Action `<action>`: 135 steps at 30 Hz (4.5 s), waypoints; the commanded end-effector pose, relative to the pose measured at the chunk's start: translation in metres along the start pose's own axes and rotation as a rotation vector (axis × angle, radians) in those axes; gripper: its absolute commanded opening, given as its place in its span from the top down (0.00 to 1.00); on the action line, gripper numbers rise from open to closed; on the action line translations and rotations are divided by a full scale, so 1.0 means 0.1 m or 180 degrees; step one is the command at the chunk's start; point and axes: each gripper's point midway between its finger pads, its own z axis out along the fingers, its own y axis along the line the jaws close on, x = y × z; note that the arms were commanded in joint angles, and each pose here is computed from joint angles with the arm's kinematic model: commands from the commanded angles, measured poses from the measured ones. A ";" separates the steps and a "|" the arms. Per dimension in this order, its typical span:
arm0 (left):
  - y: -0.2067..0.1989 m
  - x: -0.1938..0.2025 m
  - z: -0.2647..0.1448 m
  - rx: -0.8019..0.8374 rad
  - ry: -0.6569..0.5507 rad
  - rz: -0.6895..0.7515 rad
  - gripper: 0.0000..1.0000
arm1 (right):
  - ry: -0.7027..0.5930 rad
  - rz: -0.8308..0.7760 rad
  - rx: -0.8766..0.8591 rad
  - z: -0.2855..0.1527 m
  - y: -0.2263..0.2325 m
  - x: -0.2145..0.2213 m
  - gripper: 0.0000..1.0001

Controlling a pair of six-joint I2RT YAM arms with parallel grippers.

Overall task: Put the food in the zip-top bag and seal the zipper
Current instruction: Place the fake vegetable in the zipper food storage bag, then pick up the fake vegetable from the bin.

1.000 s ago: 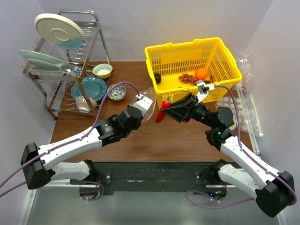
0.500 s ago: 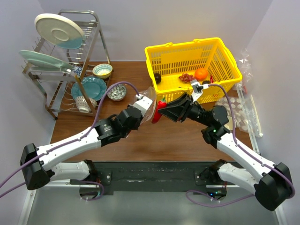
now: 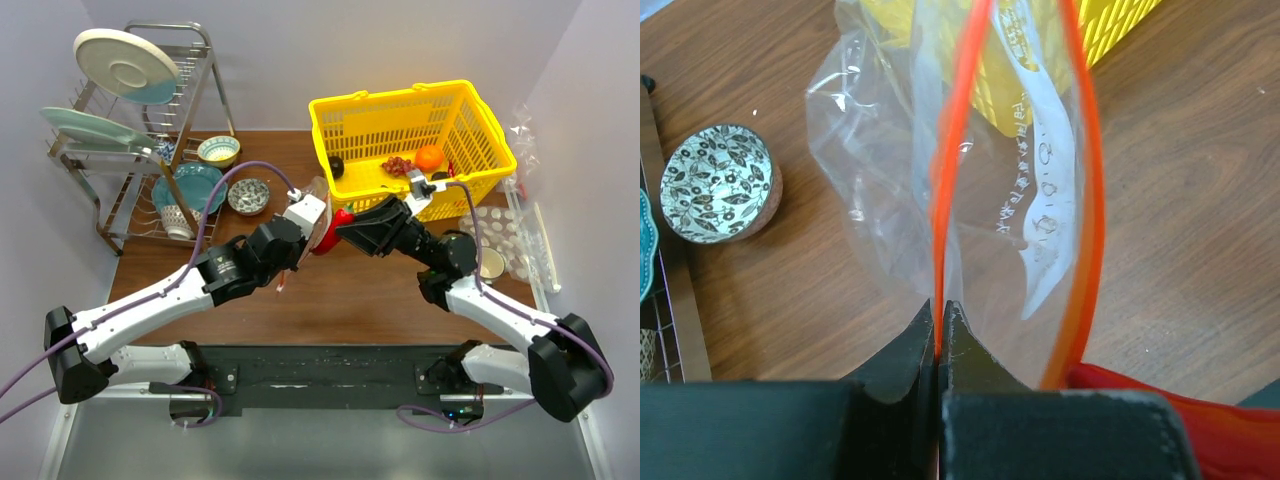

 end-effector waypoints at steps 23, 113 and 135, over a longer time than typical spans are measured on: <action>-0.27 -0.61 -0.38 0.0614 -0.0121 -0.0494 1.00 | -0.0439 -0.0629 0.0454 -0.16 -0.28 -0.08 1.00; 0.35 -0.01 0.34 -0.0376 0.0065 -0.0043 1.00 | 0.3734 -0.0967 0.4639 -2.46 -3.90 -0.91 0.22; 0.44 0.15 0.49 -0.0240 0.0149 -0.0174 1.00 | 0.4058 -0.0555 0.4508 -2.76 -4.47 -0.37 0.80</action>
